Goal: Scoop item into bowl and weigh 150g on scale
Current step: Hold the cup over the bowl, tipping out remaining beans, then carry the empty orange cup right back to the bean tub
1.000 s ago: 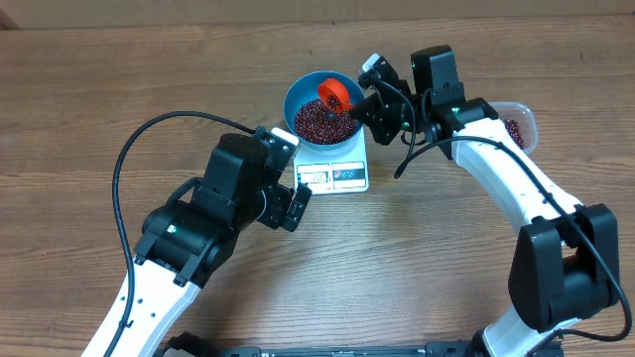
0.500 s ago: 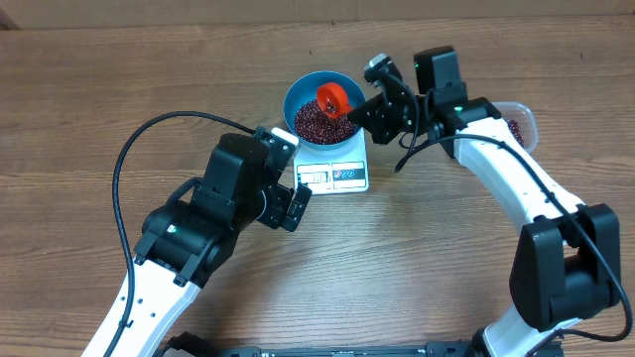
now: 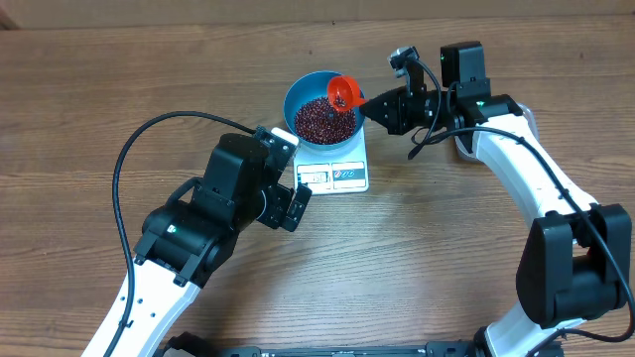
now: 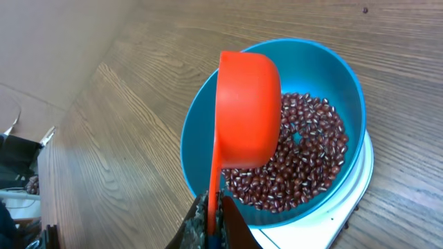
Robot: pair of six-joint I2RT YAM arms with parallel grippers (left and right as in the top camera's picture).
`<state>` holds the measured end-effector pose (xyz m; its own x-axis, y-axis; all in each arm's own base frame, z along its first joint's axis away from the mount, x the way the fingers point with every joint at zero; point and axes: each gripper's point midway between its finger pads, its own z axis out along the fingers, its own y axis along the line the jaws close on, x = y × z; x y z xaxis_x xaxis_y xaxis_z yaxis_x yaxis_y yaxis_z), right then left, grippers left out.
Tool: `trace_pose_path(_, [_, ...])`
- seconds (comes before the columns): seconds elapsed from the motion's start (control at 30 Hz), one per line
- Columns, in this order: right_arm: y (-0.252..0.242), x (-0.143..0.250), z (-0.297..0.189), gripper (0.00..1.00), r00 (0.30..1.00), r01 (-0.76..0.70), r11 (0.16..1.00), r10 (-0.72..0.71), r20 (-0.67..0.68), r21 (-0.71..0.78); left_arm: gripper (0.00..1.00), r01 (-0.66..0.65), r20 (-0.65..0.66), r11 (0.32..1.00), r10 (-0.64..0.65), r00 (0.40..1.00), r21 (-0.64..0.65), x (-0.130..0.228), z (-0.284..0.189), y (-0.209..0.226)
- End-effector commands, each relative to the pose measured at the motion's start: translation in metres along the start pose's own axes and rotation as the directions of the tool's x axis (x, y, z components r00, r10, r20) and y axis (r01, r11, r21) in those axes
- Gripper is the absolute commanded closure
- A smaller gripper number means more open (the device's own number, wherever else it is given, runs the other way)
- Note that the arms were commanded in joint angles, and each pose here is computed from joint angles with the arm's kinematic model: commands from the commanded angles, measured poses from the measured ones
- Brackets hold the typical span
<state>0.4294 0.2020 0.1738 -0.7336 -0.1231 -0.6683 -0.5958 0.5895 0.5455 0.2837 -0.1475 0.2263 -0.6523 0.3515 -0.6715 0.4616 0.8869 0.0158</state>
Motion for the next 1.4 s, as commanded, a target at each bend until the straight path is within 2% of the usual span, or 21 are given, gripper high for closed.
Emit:
trace_pose_path(0.0, [0.015,-0.014,-0.01,0.96,0.999,0.035,0.999,-0.035,0.039,-0.018,0.01,-0.011,0.024,1.0,0.011,1.0,0.01,-0.006,-0.006,0.0])
trace_pose_path(0.57, [0.013,-0.02,-0.011,0.96,0.996,0.065,0.998,-0.064,0.063,-0.007,0.0,-0.011,0.023,1.0,0.01,1.0,0.01,-0.006,-0.006,0.0])
trace_pose_path(0.77, [0.011,-0.019,-0.009,0.96,0.98,0.19,0.982,-0.19,0.057,0.014,0.0,-0.011,0.023,1.0,0.011,1.0,0.01,-0.006,-0.006,0.0])
trace_pose_path(1.03, [0.0,-0.021,-0.009,0.96,0.98,0.189,0.979,-0.193,0.056,0.072,0.01,-0.011,0.024,1.0,0.011,1.0,0.01,-0.006,-0.006,0.0])
trace_pose_path(1.13, [0.006,-0.024,-0.009,0.96,0.986,0.146,0.989,-0.148,0.076,0.033,0.01,-0.011,0.024,1.0,0.011,1.0,0.01,-0.006,-0.006,0.0])
trace_pose_path(1.2, [0.006,-0.03,-0.013,0.96,0.994,0.038,0.999,-0.039,0.103,0.011,0.01,-0.011,0.024,1.0,0.011,1.0,0.01,-0.006,-0.006,0.0])
trace_pose_path(1.37, [0.017,-0.038,-0.033,0.96,0.989,-0.05,0.986,0.071,0.128,-0.156,0.01,-0.011,0.024,1.0,0.01,1.0,0.01,-0.006,-0.006,0.0])
